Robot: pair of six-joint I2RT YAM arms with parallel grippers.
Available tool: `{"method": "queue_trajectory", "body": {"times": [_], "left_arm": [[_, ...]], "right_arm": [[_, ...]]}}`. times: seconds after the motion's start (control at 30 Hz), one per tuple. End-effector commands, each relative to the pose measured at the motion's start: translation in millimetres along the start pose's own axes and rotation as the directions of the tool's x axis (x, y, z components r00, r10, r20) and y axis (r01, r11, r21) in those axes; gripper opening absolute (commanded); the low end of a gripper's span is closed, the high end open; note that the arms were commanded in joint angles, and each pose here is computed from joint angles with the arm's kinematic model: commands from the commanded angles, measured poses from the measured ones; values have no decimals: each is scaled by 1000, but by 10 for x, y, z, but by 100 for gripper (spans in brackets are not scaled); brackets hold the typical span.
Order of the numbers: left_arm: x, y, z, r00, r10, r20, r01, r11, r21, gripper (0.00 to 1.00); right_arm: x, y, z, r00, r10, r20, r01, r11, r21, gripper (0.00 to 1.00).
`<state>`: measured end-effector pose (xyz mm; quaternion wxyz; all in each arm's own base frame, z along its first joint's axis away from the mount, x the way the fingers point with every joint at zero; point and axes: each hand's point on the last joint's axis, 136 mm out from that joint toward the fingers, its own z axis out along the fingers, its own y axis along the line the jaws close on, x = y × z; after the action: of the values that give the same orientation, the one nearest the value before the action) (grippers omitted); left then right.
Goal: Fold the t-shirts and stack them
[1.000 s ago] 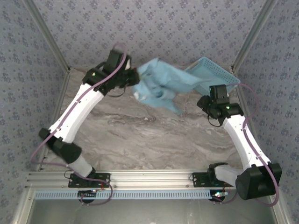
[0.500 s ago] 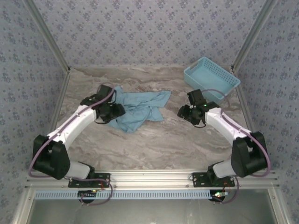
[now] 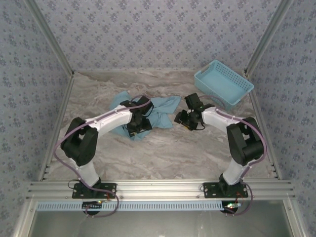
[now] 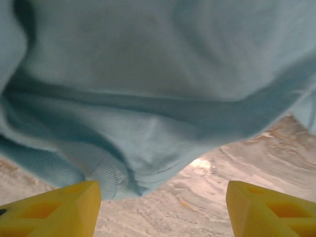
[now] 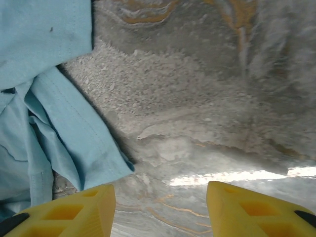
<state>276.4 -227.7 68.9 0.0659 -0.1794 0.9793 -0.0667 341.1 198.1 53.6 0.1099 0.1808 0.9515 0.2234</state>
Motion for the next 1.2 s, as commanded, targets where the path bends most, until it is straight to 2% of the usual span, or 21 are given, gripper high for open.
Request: {"method": "queue_trajectory", "body": {"times": [0.0,0.07,0.17,0.23,0.37,0.47,0.5,0.57,0.63,0.67,0.7,0.87,1.0,1.17], "left_arm": [[7,-138,-81,992,-121,42,118,991,61,72],[-31,-282,-89,995,-70,73,65,996,66,73],[-37,-382,-8,994,76,72,-75,997,-22,73],[-51,-354,106,985,159,70,-152,983,-101,73],[-109,-360,296,958,278,73,-261,948,-180,73],[-145,-364,420,934,352,58,-330,913,-240,69],[-176,-348,438,922,383,60,-354,895,-273,65],[-259,-306,422,896,437,77,-391,860,-329,48],[-339,-303,300,864,489,119,-421,831,-364,14],[-358,-301,223,849,509,140,-431,821,-374,3],[-364,-314,121,831,530,168,-444,815,-373,0],[-207,-283,-380,768,579,274,-508,811,-289,0],[-12,-29,-599,760,580,292,-544,814,-203,0],[161,223,-733,748,584,313,-577,807,-127,0]], "right_arm": [[-11,72,10,1000,29,-6,-29,999,-21,54],[27,46,19,999,32,-17,-33,999,-18,54],[50,-3,-1,999,46,-22,-46,999,-13,53],[34,-23,-33,999,52,-16,-52,999,-15,53],[5,-43,-95,998,61,-7,-61,998,-22,53],[-18,-60,-127,998,69,2,-69,997,-25,53],[-26,-61,-139,998,69,5,-69,997,-27,53],[-30,-72,-145,997,73,5,-72,997,-26,53],[-39,-74,-149,997,73,7,-73,997,-30,53],[-46,-69,-152,997,73,8,-73,997,-32,53],[-75,-59,-156,997,73,15,-72,997,-38,53],[-244,67,-87,996,65,53,-61,995,-80,53],[-473,280,64,993,60,99,-48,992,-121,55],[-624,583,414,993,84,80,-71,986,-152,57]]}}
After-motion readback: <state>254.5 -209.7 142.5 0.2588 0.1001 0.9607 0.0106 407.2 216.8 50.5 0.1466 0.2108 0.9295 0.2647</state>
